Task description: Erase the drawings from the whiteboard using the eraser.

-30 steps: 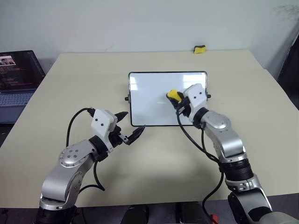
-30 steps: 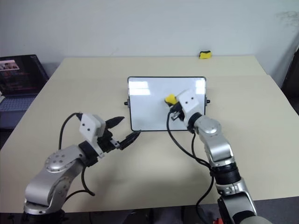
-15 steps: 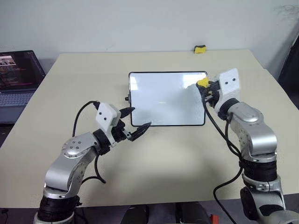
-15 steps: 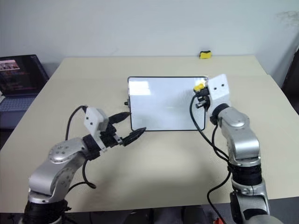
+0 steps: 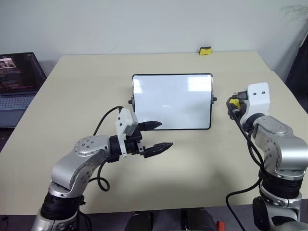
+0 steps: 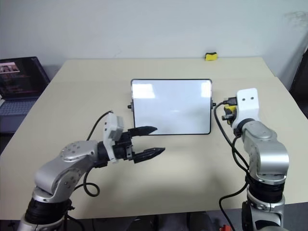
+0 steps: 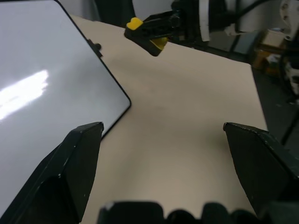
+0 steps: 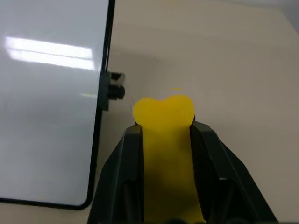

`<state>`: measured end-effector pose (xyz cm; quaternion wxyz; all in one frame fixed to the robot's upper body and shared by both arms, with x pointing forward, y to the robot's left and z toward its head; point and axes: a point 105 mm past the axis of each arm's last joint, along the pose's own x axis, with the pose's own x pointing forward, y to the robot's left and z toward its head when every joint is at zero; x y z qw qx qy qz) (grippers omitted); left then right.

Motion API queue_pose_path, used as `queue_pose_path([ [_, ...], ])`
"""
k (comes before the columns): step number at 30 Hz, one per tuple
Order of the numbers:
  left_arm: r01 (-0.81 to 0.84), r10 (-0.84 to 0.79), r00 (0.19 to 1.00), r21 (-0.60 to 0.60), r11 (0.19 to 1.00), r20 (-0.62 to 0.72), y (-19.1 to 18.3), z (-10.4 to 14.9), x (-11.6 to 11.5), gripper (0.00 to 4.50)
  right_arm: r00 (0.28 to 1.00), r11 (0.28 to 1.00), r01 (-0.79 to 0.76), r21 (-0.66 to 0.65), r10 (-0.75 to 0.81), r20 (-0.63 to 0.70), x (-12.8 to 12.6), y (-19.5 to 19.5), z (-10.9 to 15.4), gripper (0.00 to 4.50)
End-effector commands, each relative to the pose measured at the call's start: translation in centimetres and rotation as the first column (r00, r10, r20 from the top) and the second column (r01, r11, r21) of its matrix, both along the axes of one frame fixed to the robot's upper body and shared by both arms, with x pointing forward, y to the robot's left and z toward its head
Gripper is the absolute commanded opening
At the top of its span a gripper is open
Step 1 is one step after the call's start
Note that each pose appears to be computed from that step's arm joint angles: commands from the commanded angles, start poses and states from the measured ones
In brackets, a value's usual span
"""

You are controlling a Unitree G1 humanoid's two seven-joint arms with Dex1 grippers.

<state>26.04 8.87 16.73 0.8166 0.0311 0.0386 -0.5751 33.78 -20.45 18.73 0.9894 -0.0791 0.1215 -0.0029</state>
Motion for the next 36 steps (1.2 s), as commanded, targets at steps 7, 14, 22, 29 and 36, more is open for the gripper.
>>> queue_pose_path([
  [7,0.060,-0.060,0.997,0.018,0.998,0.037,-0.4,0.6,-0.9,4.50,0.992,0.995,0.032,0.097,-0.019,-0.124,-1.2,-0.2,-2.5,1.09],
  [14,-0.023,0.020,0.993,0.031,0.999,0.115,-0.2,0.6,0.2,4.50,0.985,0.992,0.020,0.126,0.002,-0.174,-0.9,-0.2,-3.9,1.09],
  [22,-0.034,0.031,0.993,0.026,0.999,0.116,-0.2,0.5,0.1,4.50,0.976,0.991,0.034,0.130,-0.005,-0.219,-1.0,-0.8,-5.7,1.09],
  [29,-0.039,0.035,0.992,0.028,0.999,0.118,-0.3,0.4,0.1,4.50,0.975,0.993,0.019,0.119,0.008,-0.223,-0.7,-0.5,-6.1,1.09],
  [36,-0.041,0.038,0.993,0.027,0.999,0.113,-0.2,0.4,-0.1,4.50,0.974,0.993,0.028,0.115,-0.001,-0.226,-0.8,-0.8,-6.0,1.09],
])
